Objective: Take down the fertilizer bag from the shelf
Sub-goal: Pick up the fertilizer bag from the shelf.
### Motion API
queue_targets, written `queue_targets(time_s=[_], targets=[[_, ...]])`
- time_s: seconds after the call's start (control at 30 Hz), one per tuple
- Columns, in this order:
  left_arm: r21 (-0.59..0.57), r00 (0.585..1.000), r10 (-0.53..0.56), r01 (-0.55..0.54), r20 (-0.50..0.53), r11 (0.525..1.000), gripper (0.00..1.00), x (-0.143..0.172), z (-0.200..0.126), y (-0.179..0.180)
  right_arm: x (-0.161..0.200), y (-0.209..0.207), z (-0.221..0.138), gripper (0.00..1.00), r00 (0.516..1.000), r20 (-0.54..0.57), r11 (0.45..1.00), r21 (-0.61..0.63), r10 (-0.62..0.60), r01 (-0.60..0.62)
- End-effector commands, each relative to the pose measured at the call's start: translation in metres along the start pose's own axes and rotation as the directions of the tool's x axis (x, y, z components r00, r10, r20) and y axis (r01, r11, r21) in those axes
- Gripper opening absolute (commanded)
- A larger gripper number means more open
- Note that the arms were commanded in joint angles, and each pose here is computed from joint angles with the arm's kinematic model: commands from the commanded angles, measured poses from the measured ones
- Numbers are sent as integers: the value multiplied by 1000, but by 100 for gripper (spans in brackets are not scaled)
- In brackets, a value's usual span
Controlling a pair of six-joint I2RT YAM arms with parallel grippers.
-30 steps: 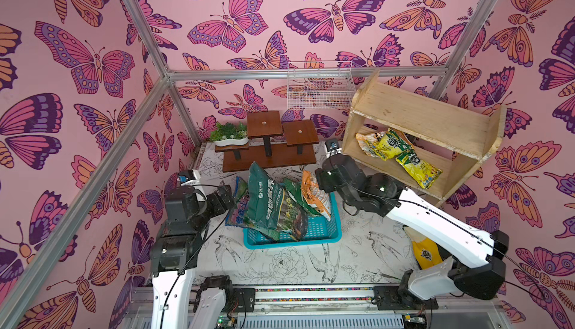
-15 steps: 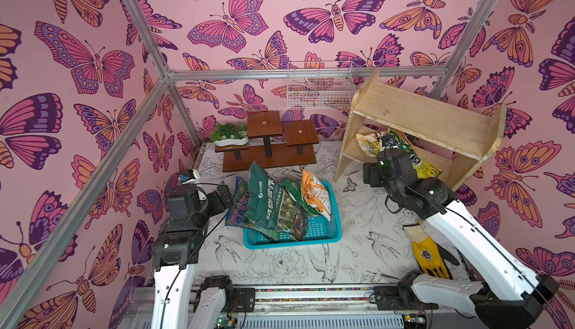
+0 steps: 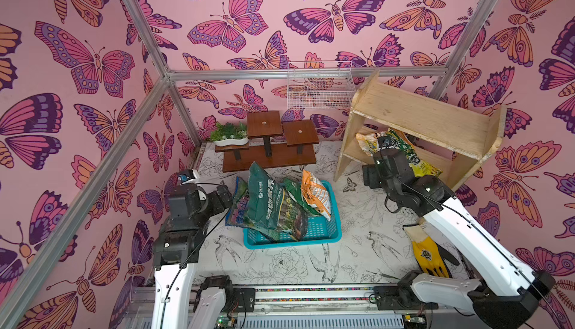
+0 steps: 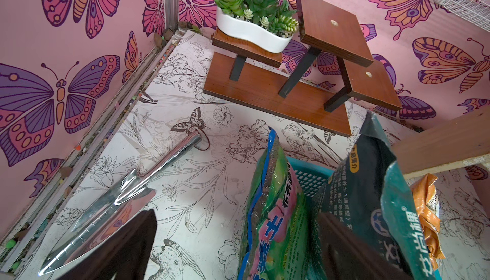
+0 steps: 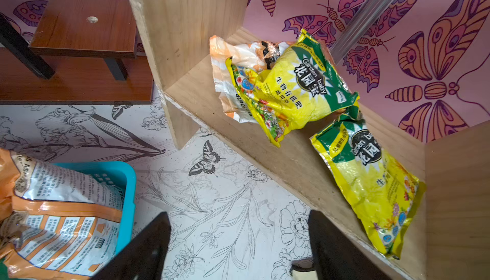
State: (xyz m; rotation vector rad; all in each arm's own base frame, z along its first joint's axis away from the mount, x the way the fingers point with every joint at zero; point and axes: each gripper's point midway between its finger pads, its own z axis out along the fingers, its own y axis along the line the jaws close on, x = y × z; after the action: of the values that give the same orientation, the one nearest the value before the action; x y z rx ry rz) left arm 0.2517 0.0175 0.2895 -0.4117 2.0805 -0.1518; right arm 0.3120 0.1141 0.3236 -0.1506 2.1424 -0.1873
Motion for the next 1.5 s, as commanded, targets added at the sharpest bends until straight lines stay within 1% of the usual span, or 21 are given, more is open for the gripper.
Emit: queue_targets(time_s=[0.0, 0.13, 0.23, 0.3, 0.43, 0.5, 0.57, 0.67, 0.73, 0.83, 0.9, 0.97, 1.03, 1.1, 1.13, 1.17, 1.2, 1.27, 1.3, 1.37, 1.47], targets=[[15, 1000, 11, -11, 16, 1000, 100, -2, -1, -2, -21, -19, -15, 85, 999, 44, 999, 46, 20, -22], [6, 1000, 6, -6, 21, 1000, 100, -3, -1, 0, -38, -31, -23, 88, 996, 64, 997, 55, 57, -60], [8, 1000, 8, -8, 15, 1000, 100, -2, 0, 0, -46, -38, -19, 87, 995, 57, 994, 67, 80, -84], [13, 1000, 8, -8, 16, 1000, 100, -2, -1, -1, -44, -35, -9, 84, 997, 32, 995, 69, 71, -73], [34, 1000, 3, -4, 24, 999, 100, -2, -4, -4, -33, -24, 19, 75, 999, -32, 995, 95, 19, -16], [39, 1000, 2, -3, 23, 999, 100, -2, -4, -5, -27, -16, 30, 72, 998, -59, 996, 85, -5, 10], [39, 1000, 0, -1, 17, 999, 100, -2, -3, -5, -26, -14, 37, 73, 998, -66, 995, 96, -20, 26], [39, 1000, 1, -1, 9, 999, 100, -1, -1, -5, -29, -14, 41, 75, 999, -48, 994, 109, -25, 30], [39, 1000, 0, 0, 12, 999, 100, -1, -2, -5, -34, -16, 41, 76, 1000, -15, 993, 115, 8, -6], [43, 1000, -1, 0, 16, 999, 100, 0, -4, -5, -42, -8, 43, 79, 996, 55, 995, 72, 65, -69], [42, 1000, 0, -1, 23, 999, 100, -1, -5, -5, -45, -12, 50, 81, 991, 105, 989, 112, 89, -101], [34, 1000, -2, 1, 25, 999, 100, -1, -6, -4, -48, -18, 60, 81, 987, 140, 978, 184, 75, -100], [30, 1000, -9, 9, 17, 1000, 100, -2, -5, -3, -49, -23, 69, 79, 989, 135, 962, 255, 65, -99], [40, 1000, -13, 13, 7, 999, 100, -1, -4, -5, -47, -18, 74, 75, 991, 112, 964, 245, 77, -102], [43, 1000, -15, 14, 6, 999, 100, 0, -5, -5, -44, -11, 76, 75, 993, 96, 974, 206, 73, -91], [47, 1000, -14, 14, 10, 999, 100, -1, -6, -6, -41, -5, 77, 76, 995, 75, 983, 170, 63, -75], [44, 1000, -15, 14, 17, 999, 100, -1, -8, -5, -35, -3, 76, 74, 998, 43, 987, 152, 54, -60], [24, 999, -17, 16, 29, 1000, 100, -2, -10, -1, -24, -11, 70, 72, 998, 1, 982, 180, 57, -56], [21, 999, -17, 16, 32, 1000, 100, -2, -10, 0, -21, -14, 65, 73, 998, 1, 982, 178, 58, -57], [22, 1000, -17, 17, 24, 1000, 100, -2, -9, -1, -19, -13, 52, 77, 999, 23, 992, 118, 31, -34], [33, 1000, -17, 17, 11, 999, 100, -1, -7, -3, -12, -21, 33, 86, 998, 59, 996, 85, 10, -15]])
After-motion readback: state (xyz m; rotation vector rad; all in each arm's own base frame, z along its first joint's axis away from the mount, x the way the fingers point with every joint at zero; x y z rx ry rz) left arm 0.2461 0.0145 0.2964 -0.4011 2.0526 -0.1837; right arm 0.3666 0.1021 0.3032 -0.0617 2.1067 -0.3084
